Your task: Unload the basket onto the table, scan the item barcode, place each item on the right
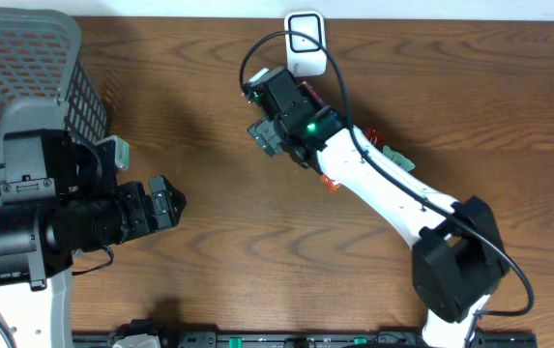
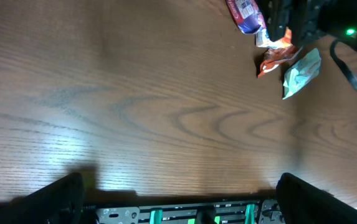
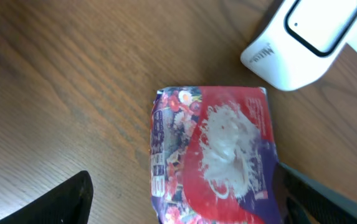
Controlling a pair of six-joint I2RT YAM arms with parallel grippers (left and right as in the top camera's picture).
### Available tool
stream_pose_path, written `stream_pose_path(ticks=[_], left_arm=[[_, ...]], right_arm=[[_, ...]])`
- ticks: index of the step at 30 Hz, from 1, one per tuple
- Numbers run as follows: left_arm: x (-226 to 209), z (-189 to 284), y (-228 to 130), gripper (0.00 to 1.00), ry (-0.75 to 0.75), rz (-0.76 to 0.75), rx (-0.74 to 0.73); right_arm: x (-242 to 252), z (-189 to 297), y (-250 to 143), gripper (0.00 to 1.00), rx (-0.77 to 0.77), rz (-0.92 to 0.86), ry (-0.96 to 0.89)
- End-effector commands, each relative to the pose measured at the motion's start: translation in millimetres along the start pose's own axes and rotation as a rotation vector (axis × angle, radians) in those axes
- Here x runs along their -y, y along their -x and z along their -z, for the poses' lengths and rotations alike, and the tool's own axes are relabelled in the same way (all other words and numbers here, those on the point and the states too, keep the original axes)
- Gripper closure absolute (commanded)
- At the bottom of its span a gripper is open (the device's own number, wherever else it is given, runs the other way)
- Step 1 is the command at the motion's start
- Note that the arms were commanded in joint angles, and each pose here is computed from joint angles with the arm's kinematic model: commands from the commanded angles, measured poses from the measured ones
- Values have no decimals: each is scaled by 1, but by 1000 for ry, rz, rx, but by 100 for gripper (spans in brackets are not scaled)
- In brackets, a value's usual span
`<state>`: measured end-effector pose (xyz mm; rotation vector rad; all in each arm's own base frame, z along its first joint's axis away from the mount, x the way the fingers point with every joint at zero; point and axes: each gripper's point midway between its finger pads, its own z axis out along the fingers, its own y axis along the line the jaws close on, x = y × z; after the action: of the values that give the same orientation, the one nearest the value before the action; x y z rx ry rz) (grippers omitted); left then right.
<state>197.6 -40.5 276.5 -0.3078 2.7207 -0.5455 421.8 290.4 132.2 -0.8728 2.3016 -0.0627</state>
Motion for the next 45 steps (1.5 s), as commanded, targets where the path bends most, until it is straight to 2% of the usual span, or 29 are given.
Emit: stream_pose_path(ticks=[1, 9, 15, 21, 22, 24, 26, 27, 28, 33, 40, 45], left_arm=[[0, -1, -1, 2, -3, 0, -5], [0, -1, -1, 2, -3, 0, -5], [0, -1, -1, 2, -3, 0, -5], [0, -1, -1, 2, -3, 0, -5], [0, -1, -1, 2, -3, 0, -5], [0, -1, -1, 2, -3, 0, -5], [0, -1, -1, 2, -3, 0, -5], [0, -1, -1, 2, -3, 0, -5], [0, -1, -1, 2, -3, 0, -5], [0, -1, -1, 2, -3, 0, -5], [0, -1, -1, 2, -3, 0, -5], [0, -1, -1, 2, -3, 0, -5]], right_arm=[[-17, -26, -20, 13, -64, 127, 9], [-12, -62, -45, 15, -149, 184, -113], [-11, -73, -57, 16, -188, 213, -111], [-17, -83, -68, 23, -214, 219, -88], [-18, -86, -71, 27, -223, 221, -87], [-19, -88, -75, 44, -234, 224, -85], [-19, -87, -75, 68, -236, 206, -87], [-19, -86, -74, 87, -231, 191, -89], [-19, -85, -72, 99, -225, 174, -91], [-14, -71, -56, 99, -178, 78, -101], [-17, -16, 2, 99, -1, -92, 165], [-14, 16, 20, 99, 71, -229, 402]])
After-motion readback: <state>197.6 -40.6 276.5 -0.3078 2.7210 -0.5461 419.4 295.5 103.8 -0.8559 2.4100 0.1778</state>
